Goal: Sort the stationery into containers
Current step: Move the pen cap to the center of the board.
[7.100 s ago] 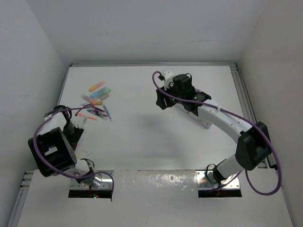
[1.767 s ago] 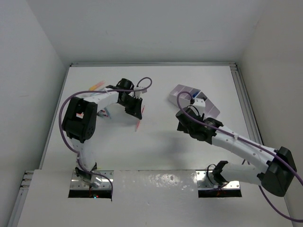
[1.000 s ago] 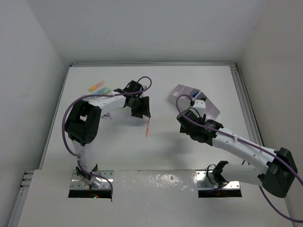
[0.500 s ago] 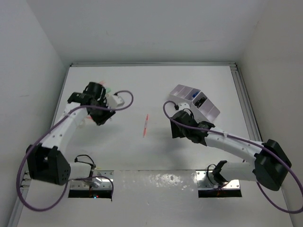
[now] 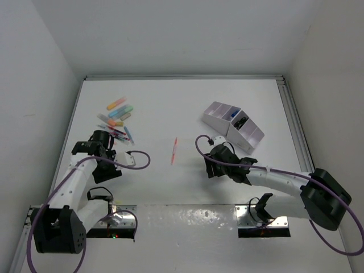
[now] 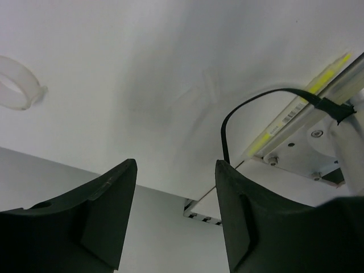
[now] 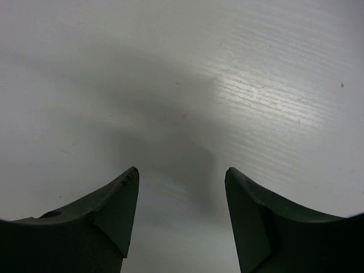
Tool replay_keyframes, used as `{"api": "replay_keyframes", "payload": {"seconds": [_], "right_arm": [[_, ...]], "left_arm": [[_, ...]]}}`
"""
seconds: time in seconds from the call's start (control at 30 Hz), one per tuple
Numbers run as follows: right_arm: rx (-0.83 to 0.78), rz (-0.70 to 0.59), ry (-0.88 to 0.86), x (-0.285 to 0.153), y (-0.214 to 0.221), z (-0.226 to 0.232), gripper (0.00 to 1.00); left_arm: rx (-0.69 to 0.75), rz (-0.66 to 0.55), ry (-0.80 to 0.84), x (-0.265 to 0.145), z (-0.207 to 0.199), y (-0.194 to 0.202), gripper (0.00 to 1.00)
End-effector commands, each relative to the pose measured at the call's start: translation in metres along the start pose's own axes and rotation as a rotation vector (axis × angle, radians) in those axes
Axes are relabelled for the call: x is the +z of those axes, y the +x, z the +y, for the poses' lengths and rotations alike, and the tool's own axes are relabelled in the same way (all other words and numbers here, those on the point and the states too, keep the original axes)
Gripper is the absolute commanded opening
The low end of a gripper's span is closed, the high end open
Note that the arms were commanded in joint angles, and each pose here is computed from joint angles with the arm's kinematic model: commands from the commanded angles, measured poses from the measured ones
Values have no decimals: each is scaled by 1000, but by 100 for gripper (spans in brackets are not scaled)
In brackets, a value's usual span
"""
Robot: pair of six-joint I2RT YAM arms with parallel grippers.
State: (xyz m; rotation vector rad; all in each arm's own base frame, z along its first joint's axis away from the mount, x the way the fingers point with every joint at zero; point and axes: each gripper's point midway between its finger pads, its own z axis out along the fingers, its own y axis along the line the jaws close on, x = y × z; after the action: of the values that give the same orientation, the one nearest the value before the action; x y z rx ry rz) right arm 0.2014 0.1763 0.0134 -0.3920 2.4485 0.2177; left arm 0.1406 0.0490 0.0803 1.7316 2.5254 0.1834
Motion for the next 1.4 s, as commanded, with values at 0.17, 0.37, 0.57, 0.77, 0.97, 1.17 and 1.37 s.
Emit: {"api": "replay_keyframes", "payload": {"seconds": [0.17,0.37,0.57,0.77,0.97,1.17,1.37], "right_arm": [[1,-110,-57,-6,-15,5,62],[-3,-82,-53,-4,-2,1,62],[3,-77,-53,-3,3,0,62],[12,-77,-50,-3,7,-2,63],[5,-77,-38,-2,8,-5,63],[3,-72,-22,-1,8,-9,62],[-3,-72,-18,-1,8,-12,63]], "left_arm": [[-168,11,19,34,-8,-1,65],[-291,66,-49,50,4,-2,70],[-334,144,-92,63,7,10,77],[-358,173,-113,71,9,12,76],[-362,180,-94,78,3,13,71],[-359,174,-65,84,-8,11,62],[-352,137,-49,86,-9,3,51]]}}
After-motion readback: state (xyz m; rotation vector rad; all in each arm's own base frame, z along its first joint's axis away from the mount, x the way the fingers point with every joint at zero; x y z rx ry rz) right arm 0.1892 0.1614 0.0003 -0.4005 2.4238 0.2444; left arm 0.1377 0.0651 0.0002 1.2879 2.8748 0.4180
